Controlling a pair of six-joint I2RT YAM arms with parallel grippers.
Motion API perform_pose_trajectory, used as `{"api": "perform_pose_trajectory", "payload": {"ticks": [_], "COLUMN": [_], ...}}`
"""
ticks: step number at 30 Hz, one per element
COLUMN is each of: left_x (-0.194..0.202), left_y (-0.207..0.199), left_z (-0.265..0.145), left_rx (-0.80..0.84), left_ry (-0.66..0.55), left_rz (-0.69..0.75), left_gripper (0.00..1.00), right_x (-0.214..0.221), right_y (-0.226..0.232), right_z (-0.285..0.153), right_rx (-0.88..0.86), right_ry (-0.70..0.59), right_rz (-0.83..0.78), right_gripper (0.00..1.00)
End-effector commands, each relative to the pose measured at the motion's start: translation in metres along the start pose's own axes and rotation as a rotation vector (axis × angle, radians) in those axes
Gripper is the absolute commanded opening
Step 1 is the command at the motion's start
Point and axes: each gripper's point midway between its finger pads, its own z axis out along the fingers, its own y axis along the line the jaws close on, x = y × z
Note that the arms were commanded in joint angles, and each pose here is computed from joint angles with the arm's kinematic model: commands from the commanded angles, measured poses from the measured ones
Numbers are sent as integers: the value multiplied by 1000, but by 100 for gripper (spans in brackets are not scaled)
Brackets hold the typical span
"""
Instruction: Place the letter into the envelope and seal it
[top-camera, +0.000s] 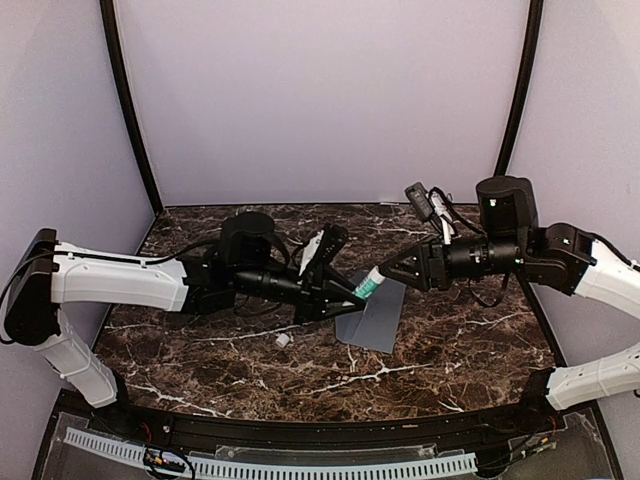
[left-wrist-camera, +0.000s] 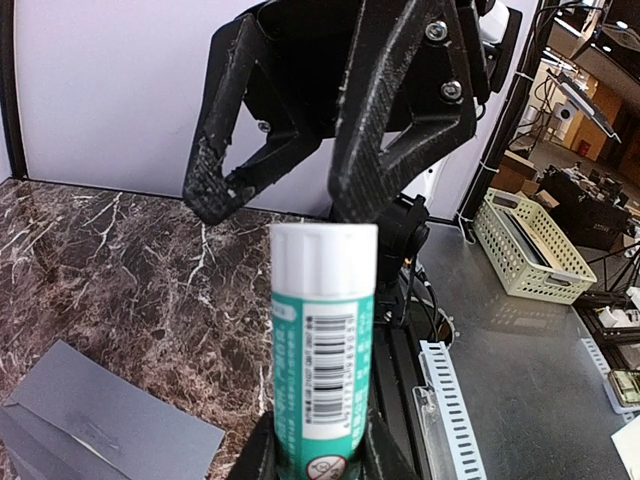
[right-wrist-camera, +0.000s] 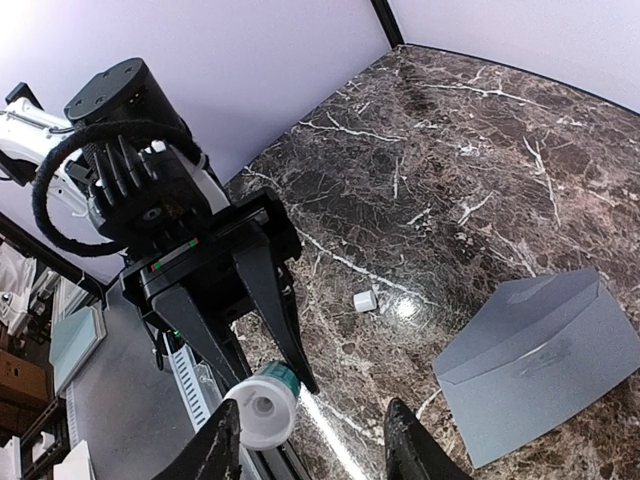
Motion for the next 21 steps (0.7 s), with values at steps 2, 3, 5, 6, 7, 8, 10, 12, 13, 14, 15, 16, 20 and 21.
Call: {"api": "perform_pose_trajectory", "payload": {"ticks": [2, 3, 5, 6, 7, 8, 10, 12, 13, 14, 15, 16, 20, 21], "left_x": [-16, -16, -15, -15, -14, -15, -15, -15, -14, -13, -13, -12, -10, -9], "left_y": [0, 1, 4, 5, 6, 6, 7, 9, 10, 11, 12, 12, 13, 14], "left_z": [0, 1, 2, 2, 3, 3, 4, 5, 5, 6, 5, 6, 5, 5], "left_rx": [5, -1, -11, -14, -17, -17, -18, -24, -30, -33, -37, -39, -45, -49], "left_ry": [-27, -25, -23, -23, -21, -24, -24, -21, -17, -16, -16, -12, -11, -8], "left_rz": [17, 17, 17, 17, 15, 16, 16, 16, 14, 15, 15, 15, 16, 14], "left_gripper": [0, 0, 0, 0, 0, 0, 0, 0, 0, 0, 0, 0, 0, 0], "right_x": [-5, -6, -6, -6, -6, -6, -5, -5, -6, -7, -9, -12, -16, -16], "right_y": [16, 17, 20, 20, 20, 20, 20, 23, 23, 24, 24, 24, 22, 21], "right_z": [7, 8, 10, 10, 12, 13, 15, 16, 16, 14, 12, 7, -2, -3], "right_rx": [-77, -85, -99, -102, -102, -102, -106, -121, -124, -122, -117, -111, -83, -76], "right_ry": [-14, -14, -12, -10, -8, -5, 3, 6, 4, -2, -15, -32, -68, -69], "right_rz": [-12, -10, -8, -6, -4, -3, -1, -1, 0, -1, -2, -4, -11, -11], "right_gripper": [44, 43, 42, 41, 41, 41, 41, 44, 45, 47, 49, 50, 53, 53]}}
